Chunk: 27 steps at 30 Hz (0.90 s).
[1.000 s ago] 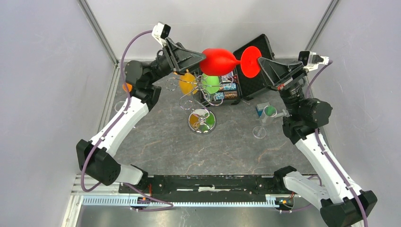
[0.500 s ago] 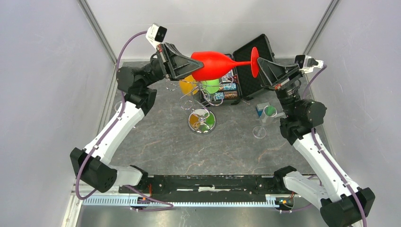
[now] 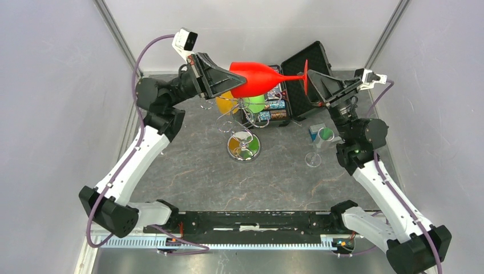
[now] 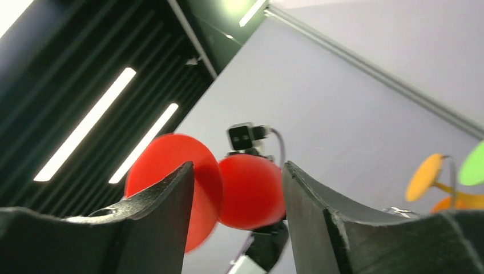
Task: Take the wine glass off the wine glass rack
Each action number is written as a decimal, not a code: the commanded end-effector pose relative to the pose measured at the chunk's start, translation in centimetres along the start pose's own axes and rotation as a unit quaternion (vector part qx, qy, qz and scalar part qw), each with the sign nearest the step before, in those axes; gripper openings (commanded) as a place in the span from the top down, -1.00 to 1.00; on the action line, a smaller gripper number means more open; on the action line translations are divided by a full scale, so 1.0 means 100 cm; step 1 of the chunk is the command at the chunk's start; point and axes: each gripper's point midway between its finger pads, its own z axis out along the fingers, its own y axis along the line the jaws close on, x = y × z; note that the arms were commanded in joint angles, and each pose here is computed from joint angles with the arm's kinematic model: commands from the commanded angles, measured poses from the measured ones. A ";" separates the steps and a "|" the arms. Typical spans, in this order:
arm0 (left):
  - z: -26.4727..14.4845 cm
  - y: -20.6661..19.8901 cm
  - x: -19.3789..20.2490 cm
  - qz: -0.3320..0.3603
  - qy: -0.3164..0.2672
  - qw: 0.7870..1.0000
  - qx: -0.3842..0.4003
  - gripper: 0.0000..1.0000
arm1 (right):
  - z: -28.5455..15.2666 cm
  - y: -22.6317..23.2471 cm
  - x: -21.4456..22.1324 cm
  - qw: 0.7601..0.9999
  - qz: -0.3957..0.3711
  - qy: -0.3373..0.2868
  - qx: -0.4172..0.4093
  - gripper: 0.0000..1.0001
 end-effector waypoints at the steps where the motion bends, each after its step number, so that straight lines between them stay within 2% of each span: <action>1: 0.002 -0.027 -0.015 0.132 -0.026 0.990 -0.030 0.96 | -0.010 -0.008 -0.013 0.996 -0.082 -0.038 0.023 -0.32; 3: -0.003 -0.012 -0.028 0.182 -0.046 0.977 -0.103 0.95 | -0.021 -0.017 -0.022 0.990 -0.119 -0.065 0.044 -0.42; 5: -0.016 0.004 -0.045 0.235 -0.071 0.951 -0.189 0.96 | -0.033 -0.028 -0.032 0.981 -0.151 -0.093 0.076 -0.46; 10: -0.072 0.037 -0.081 0.320 -0.119 0.857 -0.386 0.96 | -0.057 -0.035 -0.053 0.954 -0.234 -0.135 0.132 -0.46; 12: -0.100 0.047 -0.092 0.339 -0.132 0.811 -0.458 0.96 | -0.064 -0.035 -0.058 0.944 -0.259 -0.141 0.150 -0.46; 16: -0.179 0.071 -0.106 0.362 -0.134 0.674 -0.630 0.96 | -0.077 -0.041 -0.064 0.926 -0.299 -0.142 0.183 -0.46; 19: -0.223 0.087 -0.102 0.359 -0.099 0.590 -0.716 0.96 | -0.086 -0.048 -0.066 0.916 -0.315 -0.140 0.204 -0.46; 20: -0.233 0.094 -0.097 0.355 -0.082 0.575 -0.733 0.96 | -0.089 -0.052 -0.066 0.914 -0.318 -0.140 0.211 -0.46; 22: -0.243 0.108 -0.089 0.344 -0.051 0.559 -0.752 0.95 | -0.092 -0.058 -0.065 0.912 -0.319 -0.137 0.219 -0.46; 25: -0.253 0.126 -0.076 0.326 -0.015 0.554 -0.766 0.95 | -0.096 -0.066 -0.063 0.911 -0.319 -0.129 0.227 -0.46; 27: -0.259 0.138 -0.067 0.310 0.006 0.558 -0.770 0.95 | -0.097 -0.070 -0.061 0.911 -0.318 -0.124 0.233 -0.46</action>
